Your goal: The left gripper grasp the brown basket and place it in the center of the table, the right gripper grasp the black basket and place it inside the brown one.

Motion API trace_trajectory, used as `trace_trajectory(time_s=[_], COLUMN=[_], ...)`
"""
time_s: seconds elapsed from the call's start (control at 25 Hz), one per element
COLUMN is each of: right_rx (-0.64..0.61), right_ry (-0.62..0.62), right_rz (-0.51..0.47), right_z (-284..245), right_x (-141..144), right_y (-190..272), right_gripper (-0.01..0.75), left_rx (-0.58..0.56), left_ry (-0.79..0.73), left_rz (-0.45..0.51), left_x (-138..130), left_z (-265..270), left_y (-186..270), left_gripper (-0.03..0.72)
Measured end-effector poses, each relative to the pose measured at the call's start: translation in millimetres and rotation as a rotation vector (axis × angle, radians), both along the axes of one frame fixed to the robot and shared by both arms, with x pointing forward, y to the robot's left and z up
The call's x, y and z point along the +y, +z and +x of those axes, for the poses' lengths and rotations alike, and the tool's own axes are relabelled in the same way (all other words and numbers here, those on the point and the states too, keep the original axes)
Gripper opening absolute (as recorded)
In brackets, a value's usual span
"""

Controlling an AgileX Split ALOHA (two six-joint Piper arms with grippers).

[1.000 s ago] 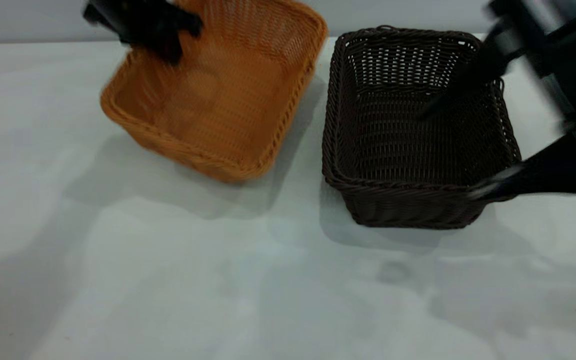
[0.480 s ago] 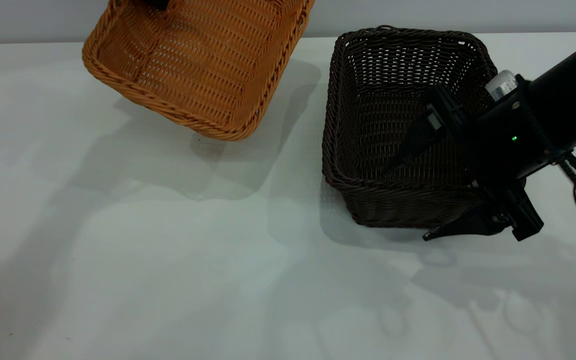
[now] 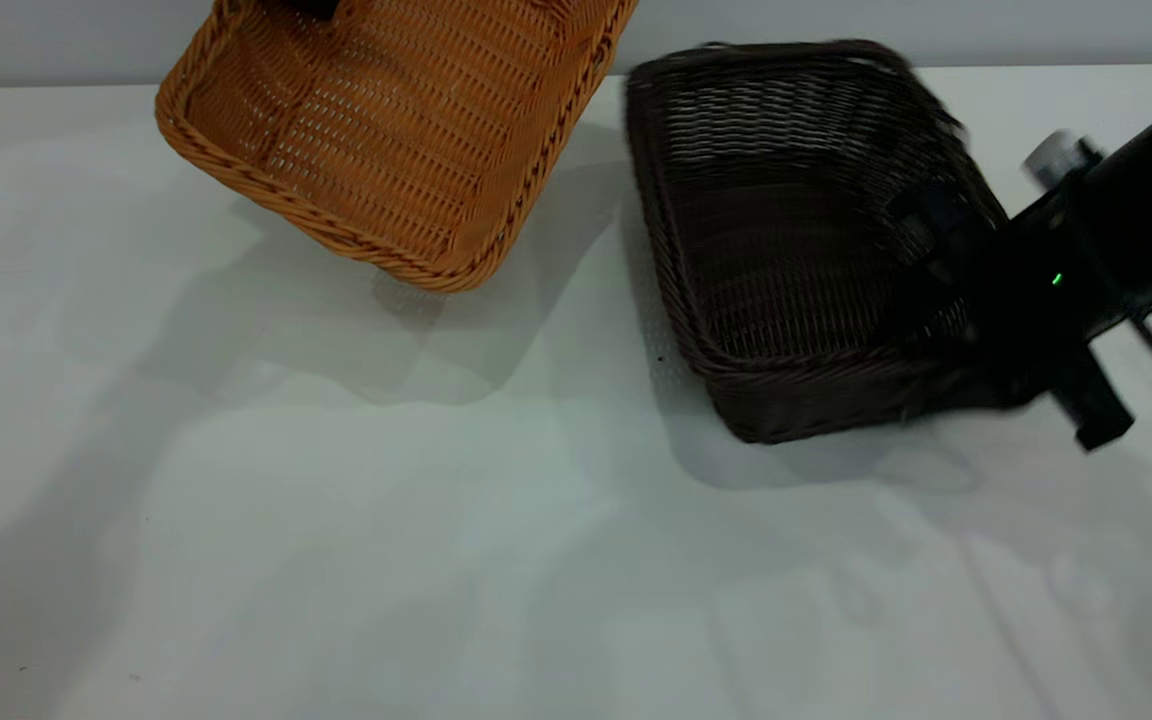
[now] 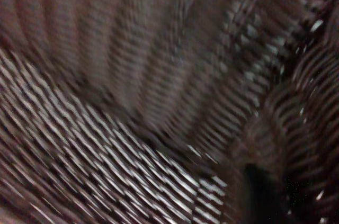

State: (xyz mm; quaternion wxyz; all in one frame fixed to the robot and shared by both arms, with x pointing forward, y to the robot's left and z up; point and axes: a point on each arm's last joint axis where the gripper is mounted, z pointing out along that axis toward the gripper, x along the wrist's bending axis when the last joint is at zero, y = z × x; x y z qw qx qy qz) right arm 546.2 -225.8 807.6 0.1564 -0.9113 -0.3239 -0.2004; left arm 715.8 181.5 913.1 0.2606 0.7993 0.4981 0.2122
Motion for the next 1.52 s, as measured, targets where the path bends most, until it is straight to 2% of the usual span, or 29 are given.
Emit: trace_trajectory(time_s=[0.08, 0.28, 0.44, 0.6, 0.68, 0.88, 1.0, 1.32, 1.4, 1.52], right_rx=[-0.033, -0.131, -0.308, -0.452, -0.480, -0.484, -0.489, -0.497, -0.498, -0.501], right_ry=[-0.014, -0.018, -0.017, 0.057, 0.097, 0.151, 0.161, 0.188, 0.198, 0.214], right_rz=[-0.001, -0.020, -0.071, -0.086, -0.086, -0.072, -0.057, -0.019, -0.004, 0.022], right_z=[7.4, 19.6, 41.5, 49.6, 48.9, 42.6, 42.4, 41.4, 40.7, 39.9], right_x=[-16.7, -71.2, -126.4, -168.8, -181.5, -193.5, -192.5, -188.9, -187.5, -185.2], right_y=[2.4, 12.0, 44.1, 83.1, 92.4, 95.6, 96.6, 98.3, 98.8, 100.0], right_gripper=[0.092, 0.078, 0.078, 0.078, 0.078, 0.078, 0.078, 0.078, 0.078, 0.078], left_rx=[0.005, 0.074, 0.120, 0.191, 0.216, 0.148, 0.133, 0.122, 0.123, 0.123], left_ry=[-0.006, -0.055, -0.148, -0.387, -0.548, -0.963, -1.087, -1.202, -1.216, -1.221], left_rz=[0.006, 0.039, 0.094, 0.202, 0.231, 0.257, 0.255, 0.295, 0.300, 0.302], left_x=[0.2, 1.6, 0.5, -16.8, -37.1, -92.9, -116.3, -140.0, -142.7, -143.4], left_z=[-0.6, -9.7, -17.4, -32.3, -44.1, -71.3, -82.6, -96.0, -98.2, -98.8], left_y=[0.6, 11.7, 17.2, 12.0, 10.5, 6.5, -6.6, -23.0, -23.6, -23.7], left_gripper=[0.082, 0.082, 0.082, 0.082, 0.082, 0.082, 0.082, 0.099, 0.141, 0.244])
